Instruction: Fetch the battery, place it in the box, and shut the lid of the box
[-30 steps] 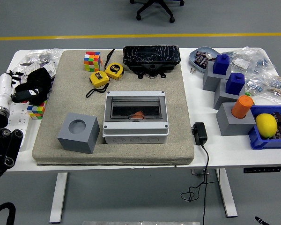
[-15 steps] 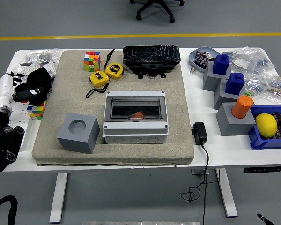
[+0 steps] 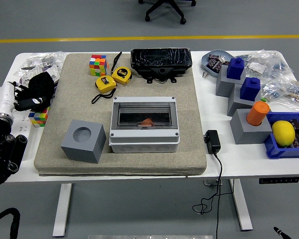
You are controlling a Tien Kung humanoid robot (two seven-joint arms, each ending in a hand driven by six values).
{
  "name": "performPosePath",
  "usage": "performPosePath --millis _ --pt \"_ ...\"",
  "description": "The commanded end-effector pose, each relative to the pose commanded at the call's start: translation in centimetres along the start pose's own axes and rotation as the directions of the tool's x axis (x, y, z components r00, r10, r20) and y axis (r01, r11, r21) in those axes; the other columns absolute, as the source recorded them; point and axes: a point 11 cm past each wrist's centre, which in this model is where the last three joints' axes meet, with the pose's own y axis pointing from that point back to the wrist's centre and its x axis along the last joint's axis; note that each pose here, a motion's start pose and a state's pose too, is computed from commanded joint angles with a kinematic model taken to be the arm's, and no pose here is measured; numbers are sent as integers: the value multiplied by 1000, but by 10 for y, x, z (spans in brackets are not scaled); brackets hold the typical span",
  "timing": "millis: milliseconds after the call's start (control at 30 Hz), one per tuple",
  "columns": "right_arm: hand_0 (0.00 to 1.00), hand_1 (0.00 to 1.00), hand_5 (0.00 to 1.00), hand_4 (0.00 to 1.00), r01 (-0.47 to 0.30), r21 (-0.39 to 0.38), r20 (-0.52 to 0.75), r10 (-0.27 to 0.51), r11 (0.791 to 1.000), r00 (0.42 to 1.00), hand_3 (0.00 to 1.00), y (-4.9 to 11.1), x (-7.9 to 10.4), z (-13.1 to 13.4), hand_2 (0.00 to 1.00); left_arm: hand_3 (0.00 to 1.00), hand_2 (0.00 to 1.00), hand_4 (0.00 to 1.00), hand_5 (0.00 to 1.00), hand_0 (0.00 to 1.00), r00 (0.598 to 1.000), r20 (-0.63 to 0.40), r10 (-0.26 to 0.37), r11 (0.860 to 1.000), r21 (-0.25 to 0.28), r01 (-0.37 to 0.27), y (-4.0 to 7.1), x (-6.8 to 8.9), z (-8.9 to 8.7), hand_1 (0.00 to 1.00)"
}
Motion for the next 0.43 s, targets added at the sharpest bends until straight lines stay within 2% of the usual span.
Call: performPosePath --millis 67,100,267,300,433 --pt "829 745 998 998 0 -1 0 0 1000 1000 736 0 0 0 719 484 447 998 274 293 1000 -4 5 1000 10 -5 0 0 -2 307" --pt "829 743 998 998 0 -1 0 0 1000 1000 734 0 0 0 719 406 313 998 267 248 1000 -7 7 1000 14 -7 1 0 -2 184" --pt "829 743 998 998 -1 -2 1 1 1000 1000 734 0 0 1 719 406 313 998 267 248 1000 -9 12 1000 12 -12 1 0 -2 184" --pt "827 737 998 998 -1 -2 0 1 1000 1000 733 0 0 1 718 300 202 998 252 227 1000 -10 13 1000 12 -13 1 0 -2 101" --pt "827 737 998 998 0 -1 -3 0 1000 1000 733 0 0 1 718 300 202 998 252 227 1000 -9 22 1000 10 -22 1 0 -2 101"
